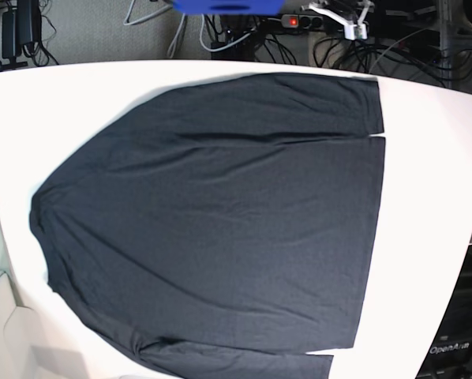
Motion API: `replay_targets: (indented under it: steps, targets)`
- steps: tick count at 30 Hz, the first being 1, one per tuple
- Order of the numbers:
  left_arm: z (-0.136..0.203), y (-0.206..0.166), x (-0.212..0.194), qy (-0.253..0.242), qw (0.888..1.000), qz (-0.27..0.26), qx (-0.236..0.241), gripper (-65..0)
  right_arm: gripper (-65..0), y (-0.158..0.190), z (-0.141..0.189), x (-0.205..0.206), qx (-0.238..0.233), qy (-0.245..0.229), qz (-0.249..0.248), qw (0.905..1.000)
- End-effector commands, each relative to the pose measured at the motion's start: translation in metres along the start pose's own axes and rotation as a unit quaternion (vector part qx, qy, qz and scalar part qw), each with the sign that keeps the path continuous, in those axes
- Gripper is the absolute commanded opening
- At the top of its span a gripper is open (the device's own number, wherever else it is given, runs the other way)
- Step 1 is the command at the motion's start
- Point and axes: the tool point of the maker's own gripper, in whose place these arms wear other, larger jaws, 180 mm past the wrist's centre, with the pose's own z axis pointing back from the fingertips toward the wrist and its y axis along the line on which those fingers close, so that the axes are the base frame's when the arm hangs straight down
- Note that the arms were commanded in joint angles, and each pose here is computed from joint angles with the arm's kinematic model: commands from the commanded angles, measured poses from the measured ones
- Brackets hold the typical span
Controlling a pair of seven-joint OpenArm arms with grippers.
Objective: Fold the T-shirt properly
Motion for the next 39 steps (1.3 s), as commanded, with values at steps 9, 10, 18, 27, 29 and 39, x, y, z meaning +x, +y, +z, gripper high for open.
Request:
replay_targets:
  steps: [9,10,18,27,29,39]
  targets:
    - [0.041,0.017,-0.003,-0.072,0.997,-0.004,0.015,-65.0,-65.0,-0.002,0.045,0.007,-0.003,-0.082,0.019,0.9964]
    - [0.046,0.019,-0.003,-0.082,0.996,-0.005,0.017,-65.0,-65.0,-0.002,0.051,0.008,-0.002,-0.092,0.02,0.9955]
    - [0.101,0.03,-0.006,-0.162,0.986,-0.005,0.037,-65.0,-65.0,-0.008,0.083,0.018,-0.012,-0.143,0.02,0.9895]
    - [0.121,0.056,-0.007,-0.168,0.983,-0.006,0.068,-65.0,-65.0,-0.028,0.124,0.082,-0.04,-0.238,0.023,0.9701]
    - [0.117,0.052,0.004,-0.191,0.98,-0.002,0.061,-65.0,-65.0,-0.033,0.128,0.101,-0.046,-0.247,0.022,0.9676]
    - [0.149,-0.012,0.081,-0.298,0.952,0.038,-0.051,-65.0,-65.0,-0.051,0.139,0.199,-0.062,-0.285,0.018,0.9564]
